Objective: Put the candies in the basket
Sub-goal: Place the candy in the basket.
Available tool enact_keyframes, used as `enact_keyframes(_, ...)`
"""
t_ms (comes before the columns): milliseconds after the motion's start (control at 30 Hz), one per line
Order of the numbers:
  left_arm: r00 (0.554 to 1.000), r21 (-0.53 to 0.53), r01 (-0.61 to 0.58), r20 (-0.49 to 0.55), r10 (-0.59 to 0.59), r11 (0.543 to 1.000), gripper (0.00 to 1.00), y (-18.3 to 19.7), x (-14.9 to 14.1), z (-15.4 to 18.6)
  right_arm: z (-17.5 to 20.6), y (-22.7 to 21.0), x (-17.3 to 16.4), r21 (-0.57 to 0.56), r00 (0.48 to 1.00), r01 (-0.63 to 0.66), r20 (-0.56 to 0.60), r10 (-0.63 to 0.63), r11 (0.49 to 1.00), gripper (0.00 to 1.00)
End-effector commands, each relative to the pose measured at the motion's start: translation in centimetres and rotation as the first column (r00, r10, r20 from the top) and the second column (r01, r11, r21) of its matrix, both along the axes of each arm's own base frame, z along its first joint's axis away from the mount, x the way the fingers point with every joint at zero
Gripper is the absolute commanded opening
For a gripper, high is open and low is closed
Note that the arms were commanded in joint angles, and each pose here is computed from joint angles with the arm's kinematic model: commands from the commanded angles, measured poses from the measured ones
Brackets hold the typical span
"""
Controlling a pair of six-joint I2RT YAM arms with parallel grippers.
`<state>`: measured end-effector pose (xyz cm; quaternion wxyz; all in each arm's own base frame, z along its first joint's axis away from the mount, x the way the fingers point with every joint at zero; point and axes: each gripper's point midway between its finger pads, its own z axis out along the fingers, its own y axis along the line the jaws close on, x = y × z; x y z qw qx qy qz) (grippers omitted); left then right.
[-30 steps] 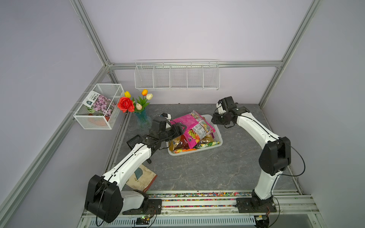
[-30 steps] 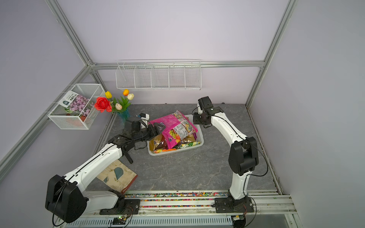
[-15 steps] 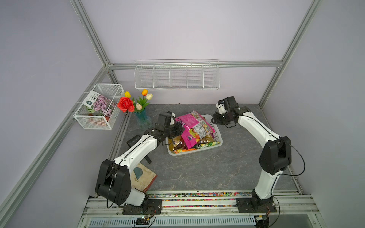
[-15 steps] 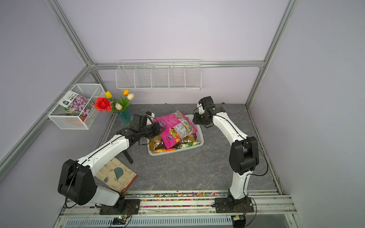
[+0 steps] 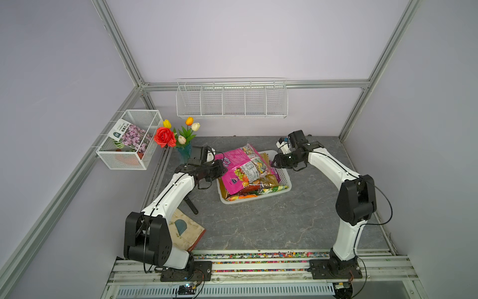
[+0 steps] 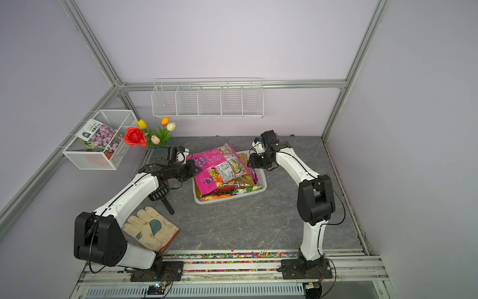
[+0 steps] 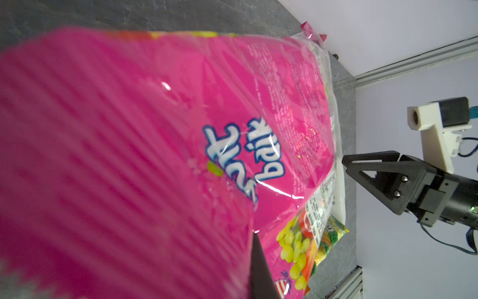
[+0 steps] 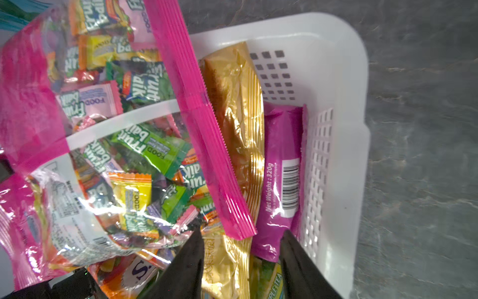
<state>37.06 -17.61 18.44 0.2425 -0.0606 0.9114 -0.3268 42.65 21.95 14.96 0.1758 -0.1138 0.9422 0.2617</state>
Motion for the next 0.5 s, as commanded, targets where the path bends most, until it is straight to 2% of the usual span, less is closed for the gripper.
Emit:
enact_keyframes(0,0.999,0.072,0.042,-0.012,-0.041,0.997,0.00,0.7,0.3,-1.2,-0.6,1.4,-0.9,0.083,0.997,-0.055,-0.051,0.059,0.995,0.51)
enact_keyframes(267,0.999,0.168,0.032,-0.023,-0.029,0.985,0.00,2.1,0.4,-3.2,-2.0,2.2,-1.9,0.164,0.984,-0.043,-0.163,0.070,0.985,0.48)
enact_keyframes(467,0.999,0.192,0.051,-0.021,-0.048,0.980,0.00,2.2,0.2,-3.9,-1.6,2.0,-1.3,0.284,0.982,0.009,-0.182,0.045,0.959,0.46)
